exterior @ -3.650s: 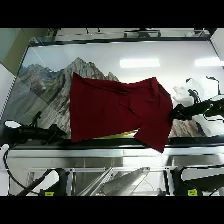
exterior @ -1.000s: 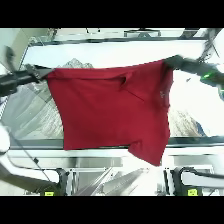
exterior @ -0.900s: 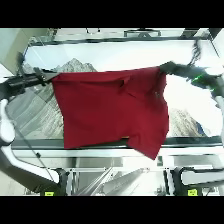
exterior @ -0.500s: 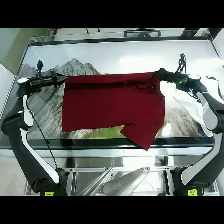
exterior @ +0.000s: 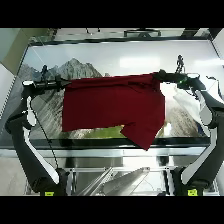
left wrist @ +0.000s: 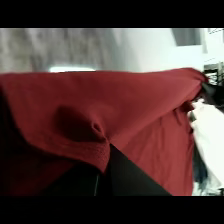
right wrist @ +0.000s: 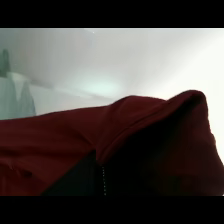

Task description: Fold the shirts.

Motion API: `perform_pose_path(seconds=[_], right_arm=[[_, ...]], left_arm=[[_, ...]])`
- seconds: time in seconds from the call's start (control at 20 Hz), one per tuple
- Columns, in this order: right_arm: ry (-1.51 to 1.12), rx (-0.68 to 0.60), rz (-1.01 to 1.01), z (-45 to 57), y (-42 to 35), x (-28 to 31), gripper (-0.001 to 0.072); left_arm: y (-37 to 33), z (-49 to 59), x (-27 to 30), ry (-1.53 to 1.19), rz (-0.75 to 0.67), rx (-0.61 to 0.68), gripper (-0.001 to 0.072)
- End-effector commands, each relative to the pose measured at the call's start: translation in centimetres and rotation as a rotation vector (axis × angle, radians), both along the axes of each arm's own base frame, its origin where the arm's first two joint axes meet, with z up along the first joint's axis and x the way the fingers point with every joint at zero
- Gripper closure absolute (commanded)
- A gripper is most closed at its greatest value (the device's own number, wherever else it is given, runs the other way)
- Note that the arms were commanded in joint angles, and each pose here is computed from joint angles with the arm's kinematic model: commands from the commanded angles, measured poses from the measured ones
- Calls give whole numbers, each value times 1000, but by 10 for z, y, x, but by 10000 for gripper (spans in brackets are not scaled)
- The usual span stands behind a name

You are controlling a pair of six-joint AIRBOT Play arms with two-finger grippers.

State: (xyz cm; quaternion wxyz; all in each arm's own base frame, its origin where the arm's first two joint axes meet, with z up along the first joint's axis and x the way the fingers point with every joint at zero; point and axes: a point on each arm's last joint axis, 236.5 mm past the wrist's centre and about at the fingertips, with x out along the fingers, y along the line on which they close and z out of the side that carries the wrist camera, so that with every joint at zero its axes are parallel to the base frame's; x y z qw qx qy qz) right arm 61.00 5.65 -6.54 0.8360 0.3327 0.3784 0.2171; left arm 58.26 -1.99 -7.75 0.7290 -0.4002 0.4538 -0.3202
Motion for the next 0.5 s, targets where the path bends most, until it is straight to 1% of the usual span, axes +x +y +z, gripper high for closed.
perform_pose_path(seconds=[0.0,0.05,0.1,0.15,0.2,0.25,0.35,0.45], right_arm=[[39,-74,25,-17,-6,-8,695],[37,-76,22,-17,-7,-7,694],[38,-77,20,-17,-8,-7,693],[37,-77,20,-17,-8,-7,606],[36,-78,18,-16,-8,-6,425],[32,-78,17,-14,-9,-6,412],[19,-74,4,0,-15,-5,413],[10,-47,-3,26,-26,-9,415]], left_arm=[[8,-20,-2,19,0,90,695],[9,-20,1,14,13,90,692],[9,-18,4,8,22,82,668],[9,-16,4,5,20,80,527],[9,-12,2,0,6,80,412],[12,-3,0,-13,-12,71,412],[20,19,-10,-18,-58,48,413],[36,44,-21,4,-51,30,413]])
